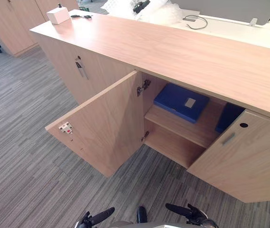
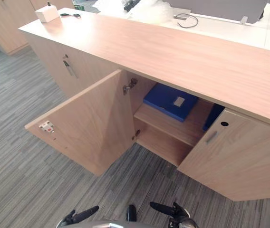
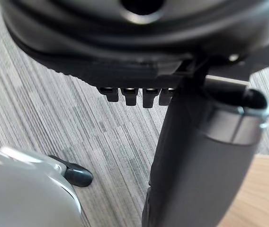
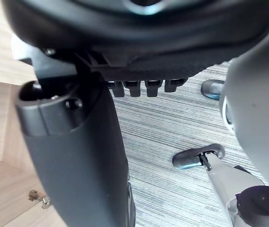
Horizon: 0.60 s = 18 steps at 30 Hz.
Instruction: Walk over to the cabinet, pick up the folder, carry it to the office cabinet, place the folder inside the office cabinet, then close the office cabinet door
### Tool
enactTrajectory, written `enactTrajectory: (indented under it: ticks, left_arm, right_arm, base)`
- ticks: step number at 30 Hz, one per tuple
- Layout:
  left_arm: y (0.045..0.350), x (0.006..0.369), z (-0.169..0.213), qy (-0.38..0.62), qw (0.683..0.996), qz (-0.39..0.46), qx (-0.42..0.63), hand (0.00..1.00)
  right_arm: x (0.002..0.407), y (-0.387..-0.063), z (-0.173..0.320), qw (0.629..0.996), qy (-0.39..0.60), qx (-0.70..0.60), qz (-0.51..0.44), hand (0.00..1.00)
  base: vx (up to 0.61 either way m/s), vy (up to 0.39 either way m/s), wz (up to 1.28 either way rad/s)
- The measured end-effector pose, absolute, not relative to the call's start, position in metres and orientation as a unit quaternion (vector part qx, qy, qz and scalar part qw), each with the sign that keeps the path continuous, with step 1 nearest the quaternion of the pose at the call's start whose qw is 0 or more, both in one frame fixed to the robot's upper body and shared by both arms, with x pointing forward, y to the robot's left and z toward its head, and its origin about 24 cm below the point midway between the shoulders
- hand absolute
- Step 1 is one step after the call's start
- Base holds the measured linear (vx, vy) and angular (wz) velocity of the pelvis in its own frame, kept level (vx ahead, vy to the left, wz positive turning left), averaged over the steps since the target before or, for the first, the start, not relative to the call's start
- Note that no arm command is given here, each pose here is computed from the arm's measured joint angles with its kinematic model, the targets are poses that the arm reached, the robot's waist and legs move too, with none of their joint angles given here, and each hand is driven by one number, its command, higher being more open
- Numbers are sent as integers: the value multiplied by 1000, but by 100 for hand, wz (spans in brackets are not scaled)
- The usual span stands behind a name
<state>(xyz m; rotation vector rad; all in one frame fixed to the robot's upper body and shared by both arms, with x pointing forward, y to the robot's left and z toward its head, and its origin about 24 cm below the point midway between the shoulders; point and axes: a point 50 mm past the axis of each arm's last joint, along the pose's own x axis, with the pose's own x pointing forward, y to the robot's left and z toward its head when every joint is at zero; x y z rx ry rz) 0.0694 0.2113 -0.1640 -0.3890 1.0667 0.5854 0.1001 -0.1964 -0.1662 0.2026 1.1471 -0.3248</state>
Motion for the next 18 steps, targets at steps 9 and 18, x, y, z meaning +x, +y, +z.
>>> enactTrajectory:
  ticks: [9,18]
  left_arm:
    - [232,96,-152,418,795,363,-247,100]
    - [338,144,-93,274,827,446,-206,100]
  right_arm:
    - [91,-202,-168,812,542,117,-183,100]
    - [76,-209,-170,795,548,145,-216,100]
  base:
    - [-13,-26,-8]
    - [34,-12,-25]
